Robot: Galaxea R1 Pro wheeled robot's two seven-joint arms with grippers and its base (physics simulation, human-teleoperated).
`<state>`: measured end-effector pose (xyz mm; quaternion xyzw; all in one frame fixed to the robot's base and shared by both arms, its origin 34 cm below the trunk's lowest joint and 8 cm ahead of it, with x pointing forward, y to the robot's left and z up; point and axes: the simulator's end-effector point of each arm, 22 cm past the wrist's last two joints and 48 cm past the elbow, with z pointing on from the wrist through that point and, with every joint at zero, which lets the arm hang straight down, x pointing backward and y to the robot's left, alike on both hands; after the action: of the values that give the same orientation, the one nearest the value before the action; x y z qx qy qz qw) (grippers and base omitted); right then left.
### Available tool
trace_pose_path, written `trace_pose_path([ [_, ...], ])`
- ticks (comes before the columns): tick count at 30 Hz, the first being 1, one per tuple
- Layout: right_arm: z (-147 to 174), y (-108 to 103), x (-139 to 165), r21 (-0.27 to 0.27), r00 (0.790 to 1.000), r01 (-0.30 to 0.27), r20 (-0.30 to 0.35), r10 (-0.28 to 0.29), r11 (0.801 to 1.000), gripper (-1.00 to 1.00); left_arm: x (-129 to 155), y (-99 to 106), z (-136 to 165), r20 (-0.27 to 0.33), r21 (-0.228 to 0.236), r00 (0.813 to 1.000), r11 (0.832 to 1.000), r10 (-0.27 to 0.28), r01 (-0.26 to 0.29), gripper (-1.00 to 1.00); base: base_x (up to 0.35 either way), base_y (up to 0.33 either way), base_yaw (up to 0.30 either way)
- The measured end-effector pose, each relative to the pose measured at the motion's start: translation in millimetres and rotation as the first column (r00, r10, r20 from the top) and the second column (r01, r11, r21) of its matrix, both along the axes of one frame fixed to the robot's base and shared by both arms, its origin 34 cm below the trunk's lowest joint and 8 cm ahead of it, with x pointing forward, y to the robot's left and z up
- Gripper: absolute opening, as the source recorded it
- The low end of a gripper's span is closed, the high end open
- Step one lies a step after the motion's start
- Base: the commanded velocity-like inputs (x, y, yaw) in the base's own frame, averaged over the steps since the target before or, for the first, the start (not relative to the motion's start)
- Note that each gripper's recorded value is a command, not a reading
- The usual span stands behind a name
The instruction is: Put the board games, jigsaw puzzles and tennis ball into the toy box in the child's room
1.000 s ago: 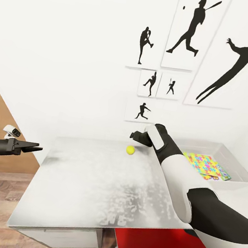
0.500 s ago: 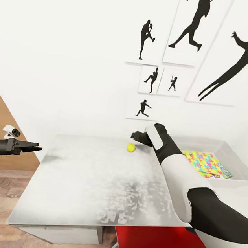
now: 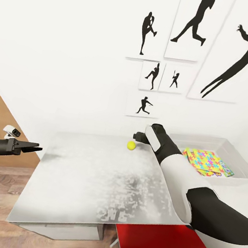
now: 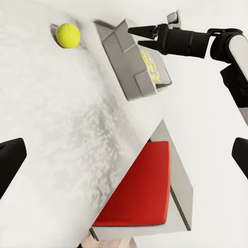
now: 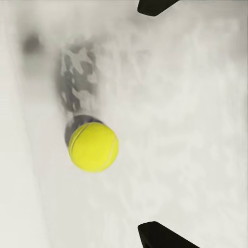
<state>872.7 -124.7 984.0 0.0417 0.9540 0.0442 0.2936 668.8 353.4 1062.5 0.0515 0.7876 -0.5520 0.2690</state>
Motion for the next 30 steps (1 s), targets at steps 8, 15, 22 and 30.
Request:
trace_pose_path([
  [8,-10,0,1,-0.004,1.0,-0.001,-0.008,0.001,1.0,1.0,1,1,-7,-0.013,0.002,1.0,1.0,0.0,0.0,1.0,0.0,0.0,0.0],
  [15,-18,0,0,-0.004,1.0,-0.003,-0.018,0.002,1.0,1.0,-1,24,-11,-0.031,0.04,0.999,0.999,0.027,-0.026,1.0,0.0,0.0,0.0],
  [22,-27,1,0,-0.002,1.0,-0.004,-0.03,0.004,1.0,1.0,-6,58,-22,-0.066,0.079,0.994,0.994,0.084,-0.078,1.0,0.0,0.0,0.0],
  [30,-37,1,-1,-0.001,0.999,-0.005,-0.042,0.004,1.0,1.0,-9,86,-23,-0.061,0.11,0.991,0.987,0.121,-0.114,1.0,0.0,0.0,0.0],
])
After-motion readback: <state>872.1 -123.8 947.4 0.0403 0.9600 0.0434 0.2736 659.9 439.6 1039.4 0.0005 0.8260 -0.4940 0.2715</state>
